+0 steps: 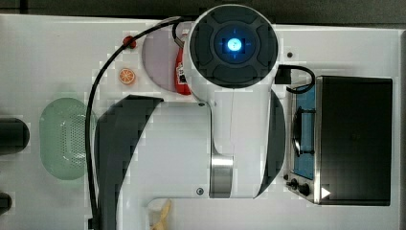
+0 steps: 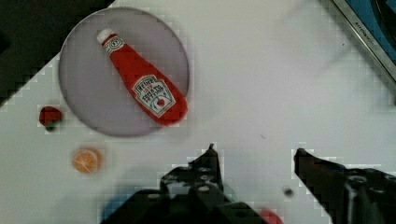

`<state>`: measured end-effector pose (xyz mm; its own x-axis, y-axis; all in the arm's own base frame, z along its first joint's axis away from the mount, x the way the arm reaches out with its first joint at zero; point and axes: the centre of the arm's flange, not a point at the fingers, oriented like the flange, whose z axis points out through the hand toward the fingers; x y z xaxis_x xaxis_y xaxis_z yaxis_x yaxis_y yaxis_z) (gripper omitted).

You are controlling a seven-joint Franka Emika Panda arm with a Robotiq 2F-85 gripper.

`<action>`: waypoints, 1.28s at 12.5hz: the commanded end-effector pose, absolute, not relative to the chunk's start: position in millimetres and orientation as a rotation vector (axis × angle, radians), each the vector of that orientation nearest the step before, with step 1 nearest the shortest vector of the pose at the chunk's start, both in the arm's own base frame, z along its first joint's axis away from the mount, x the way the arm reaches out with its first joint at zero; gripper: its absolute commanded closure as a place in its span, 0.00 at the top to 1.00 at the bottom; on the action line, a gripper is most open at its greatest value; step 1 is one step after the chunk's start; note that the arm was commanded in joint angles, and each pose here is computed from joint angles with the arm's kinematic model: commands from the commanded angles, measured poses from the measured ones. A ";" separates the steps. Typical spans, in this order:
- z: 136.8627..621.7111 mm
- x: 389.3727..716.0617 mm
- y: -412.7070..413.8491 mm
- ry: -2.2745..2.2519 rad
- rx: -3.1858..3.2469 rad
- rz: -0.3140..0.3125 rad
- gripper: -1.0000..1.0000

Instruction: Pick ketchup from plate and place it on table.

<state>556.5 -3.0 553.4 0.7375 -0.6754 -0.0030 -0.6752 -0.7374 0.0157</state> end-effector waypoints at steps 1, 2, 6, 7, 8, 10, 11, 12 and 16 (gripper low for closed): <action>630.5 492.0 1.1 -1.302 2.836 -0.048 0.79; 627.1 493.1 1.6 -1.299 2.834 -0.058 0.90; 592.2 512.9 9.6 -1.169 2.869 -0.148 1.00; 577.8 522.2 13.0 -1.103 2.892 -0.172 1.00; 561.7 532.7 16.8 -1.024 2.921 -0.191 1.00; 525.4 555.7 24.1 -0.855 2.983 -0.216 1.00; 505.3 566.6 27.9 -0.766 3.011 -0.233 1.00; 482.6 576.2 31.9 -0.669 3.035 -0.264 1.00; 397.2 611.5 44.2 -0.399 3.107 -0.290 1.00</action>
